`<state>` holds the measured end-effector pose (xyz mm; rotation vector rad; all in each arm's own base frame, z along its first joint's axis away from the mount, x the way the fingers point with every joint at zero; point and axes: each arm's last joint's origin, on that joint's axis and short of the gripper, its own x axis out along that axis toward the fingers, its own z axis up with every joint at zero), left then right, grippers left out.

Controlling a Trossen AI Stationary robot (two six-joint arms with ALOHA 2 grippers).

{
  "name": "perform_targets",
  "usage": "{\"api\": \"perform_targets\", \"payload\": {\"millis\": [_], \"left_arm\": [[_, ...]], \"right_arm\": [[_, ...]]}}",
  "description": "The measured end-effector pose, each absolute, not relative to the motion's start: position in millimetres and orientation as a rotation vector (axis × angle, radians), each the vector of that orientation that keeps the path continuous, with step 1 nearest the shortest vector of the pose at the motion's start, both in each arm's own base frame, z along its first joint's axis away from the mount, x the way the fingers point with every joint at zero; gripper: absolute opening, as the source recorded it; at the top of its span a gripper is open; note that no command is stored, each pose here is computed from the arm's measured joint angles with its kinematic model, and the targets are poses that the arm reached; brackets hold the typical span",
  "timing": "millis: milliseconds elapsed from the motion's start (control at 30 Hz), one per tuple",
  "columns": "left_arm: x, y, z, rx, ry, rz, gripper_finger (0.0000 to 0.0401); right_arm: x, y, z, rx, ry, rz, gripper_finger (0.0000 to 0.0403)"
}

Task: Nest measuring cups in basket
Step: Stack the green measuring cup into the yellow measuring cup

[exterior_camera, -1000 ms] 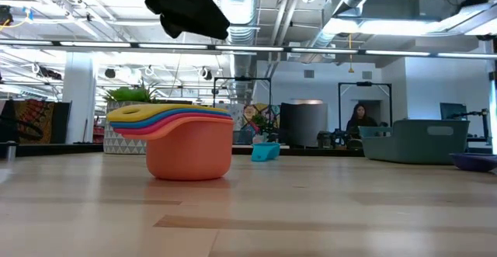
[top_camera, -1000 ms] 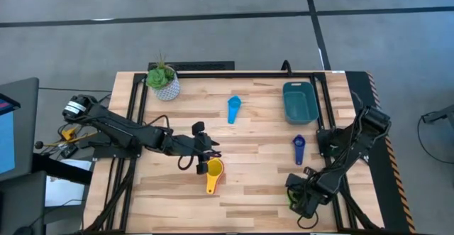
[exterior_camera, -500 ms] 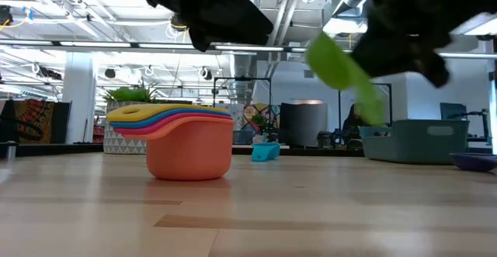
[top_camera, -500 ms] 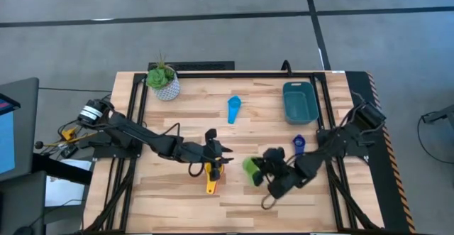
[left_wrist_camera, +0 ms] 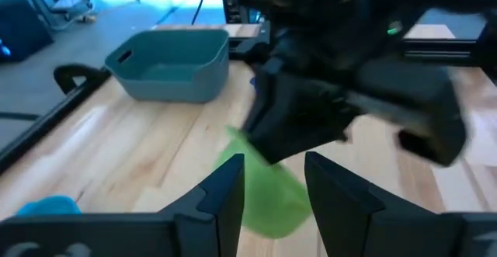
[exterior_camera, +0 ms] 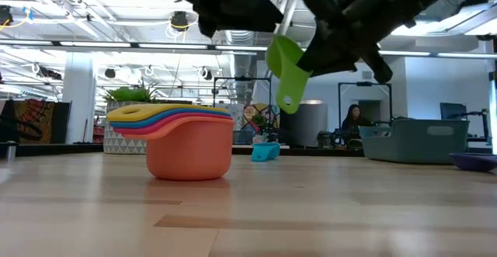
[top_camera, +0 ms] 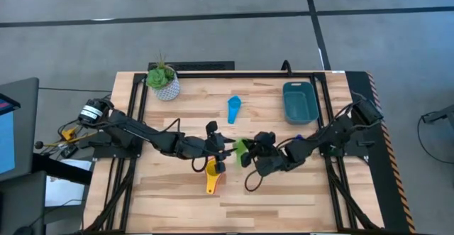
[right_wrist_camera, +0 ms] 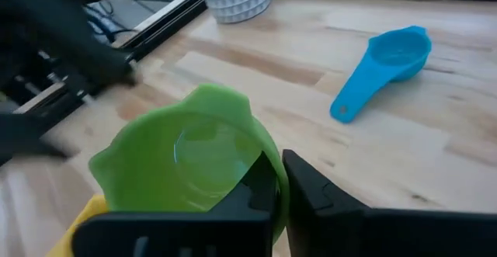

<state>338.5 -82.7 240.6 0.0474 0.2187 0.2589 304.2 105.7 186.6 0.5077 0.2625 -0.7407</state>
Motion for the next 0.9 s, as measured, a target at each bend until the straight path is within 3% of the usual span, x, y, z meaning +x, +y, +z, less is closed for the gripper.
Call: {"api": "perform_targets", "payload": {"millis": [700,900], "left_arm": [[346,-53,231,0.142,0.331,0.327,0.0126],[346,-52,231,0.183,0.346,0.340,0.0126]], "right_arm": [[312,104,194,0.430,0.210,-0.715,0.0025],[313,107,197,0.302,0.235,-0.683,0.0033]]}}
